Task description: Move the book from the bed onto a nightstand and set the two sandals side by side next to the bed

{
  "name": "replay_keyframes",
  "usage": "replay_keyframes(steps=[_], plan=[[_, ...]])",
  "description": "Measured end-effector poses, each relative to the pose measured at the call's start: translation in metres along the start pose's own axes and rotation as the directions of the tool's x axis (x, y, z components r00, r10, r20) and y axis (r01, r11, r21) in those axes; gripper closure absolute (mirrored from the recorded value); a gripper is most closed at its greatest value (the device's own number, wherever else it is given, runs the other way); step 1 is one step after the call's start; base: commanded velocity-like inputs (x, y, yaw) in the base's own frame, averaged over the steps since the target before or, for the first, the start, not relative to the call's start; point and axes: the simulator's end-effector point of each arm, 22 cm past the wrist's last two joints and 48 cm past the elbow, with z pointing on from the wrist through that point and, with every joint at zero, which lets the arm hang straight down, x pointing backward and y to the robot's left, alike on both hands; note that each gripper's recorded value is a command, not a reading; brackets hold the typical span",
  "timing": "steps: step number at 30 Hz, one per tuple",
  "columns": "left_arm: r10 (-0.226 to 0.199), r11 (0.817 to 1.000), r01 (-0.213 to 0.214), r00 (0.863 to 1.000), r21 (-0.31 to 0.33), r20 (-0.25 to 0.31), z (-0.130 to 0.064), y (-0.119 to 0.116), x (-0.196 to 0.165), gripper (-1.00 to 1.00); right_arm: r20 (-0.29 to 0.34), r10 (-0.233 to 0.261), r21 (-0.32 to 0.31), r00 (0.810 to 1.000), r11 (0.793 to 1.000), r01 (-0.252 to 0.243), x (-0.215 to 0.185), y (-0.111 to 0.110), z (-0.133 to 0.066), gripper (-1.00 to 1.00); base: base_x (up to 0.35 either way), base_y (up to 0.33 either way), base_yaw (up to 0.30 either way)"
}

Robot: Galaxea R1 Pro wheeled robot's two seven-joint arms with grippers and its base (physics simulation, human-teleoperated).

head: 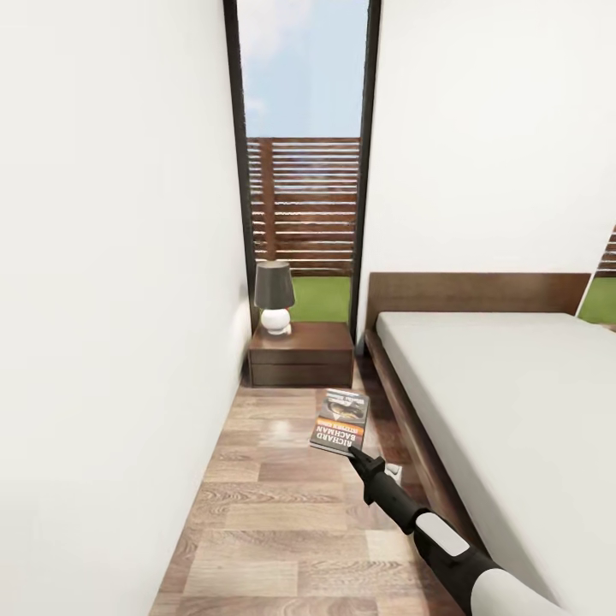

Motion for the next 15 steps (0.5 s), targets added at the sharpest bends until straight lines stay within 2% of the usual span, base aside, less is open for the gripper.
replay_keyframes(steps=[15], plan=[[0.000,1.000,0.000,1.000,0.000,0.000,0.0000,0.0001,0.0001,-1.00,0.000,0.000,0.000,1.000,1.000,0.000,0.0000,-0.0001,-0.0001,1.00,0.167,0.000,0.000]])
